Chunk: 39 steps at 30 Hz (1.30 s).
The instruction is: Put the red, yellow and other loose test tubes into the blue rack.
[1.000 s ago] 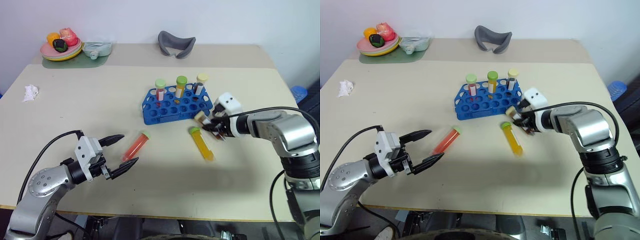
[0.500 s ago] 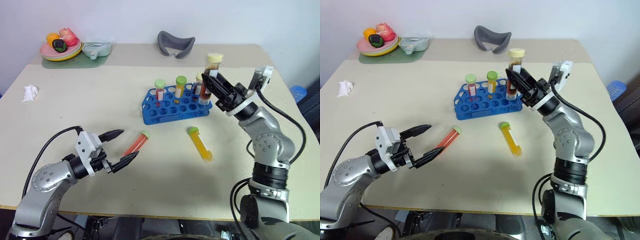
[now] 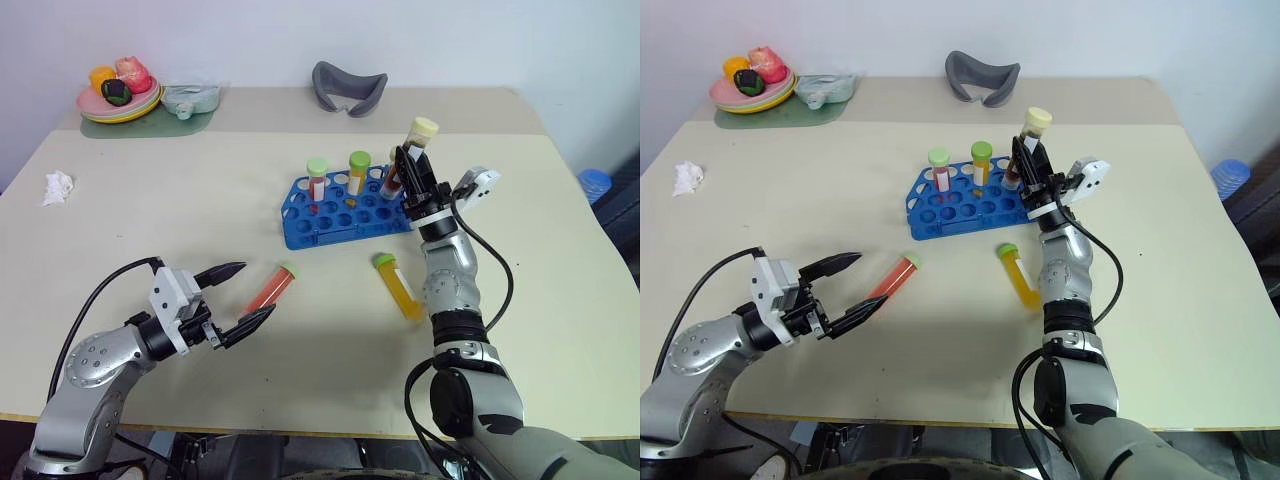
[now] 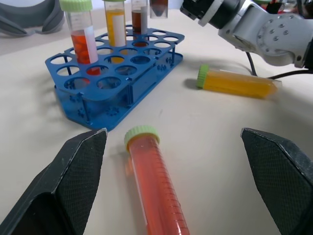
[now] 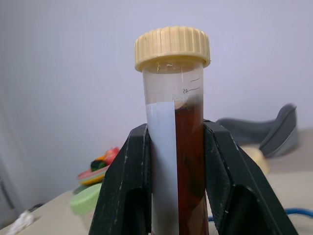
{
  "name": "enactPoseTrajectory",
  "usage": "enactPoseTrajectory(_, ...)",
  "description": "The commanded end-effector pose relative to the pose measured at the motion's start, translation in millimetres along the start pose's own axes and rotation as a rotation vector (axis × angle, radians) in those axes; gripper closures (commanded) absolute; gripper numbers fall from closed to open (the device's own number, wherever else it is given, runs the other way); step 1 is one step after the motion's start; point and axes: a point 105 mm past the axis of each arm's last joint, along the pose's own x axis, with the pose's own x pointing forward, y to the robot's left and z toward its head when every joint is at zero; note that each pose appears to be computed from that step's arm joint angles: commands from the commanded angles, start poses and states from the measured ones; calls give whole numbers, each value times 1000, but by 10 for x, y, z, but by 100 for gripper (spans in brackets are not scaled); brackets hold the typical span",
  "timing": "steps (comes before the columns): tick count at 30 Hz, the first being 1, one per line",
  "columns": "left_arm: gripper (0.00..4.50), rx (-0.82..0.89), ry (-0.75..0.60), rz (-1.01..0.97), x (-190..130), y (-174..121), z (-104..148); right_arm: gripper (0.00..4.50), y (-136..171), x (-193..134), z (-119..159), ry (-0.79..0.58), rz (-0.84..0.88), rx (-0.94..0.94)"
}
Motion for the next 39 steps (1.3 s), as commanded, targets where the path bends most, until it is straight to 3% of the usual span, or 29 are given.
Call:
enactPoseTrajectory(1, 0, 36, -23, -7, -14, -45, 100, 361, -37, 15, 87, -57, -6, -52)
enactPoseTrajectory(23, 0, 38, -21, 6, 1, -50, 160, 361, -177, -338, -290, 96, -51, -114)
enactPoseTrajectory(39, 0, 43, -9, 15, -68, -52, 118, 361, -243, -373, -430, 144, -131, -196)
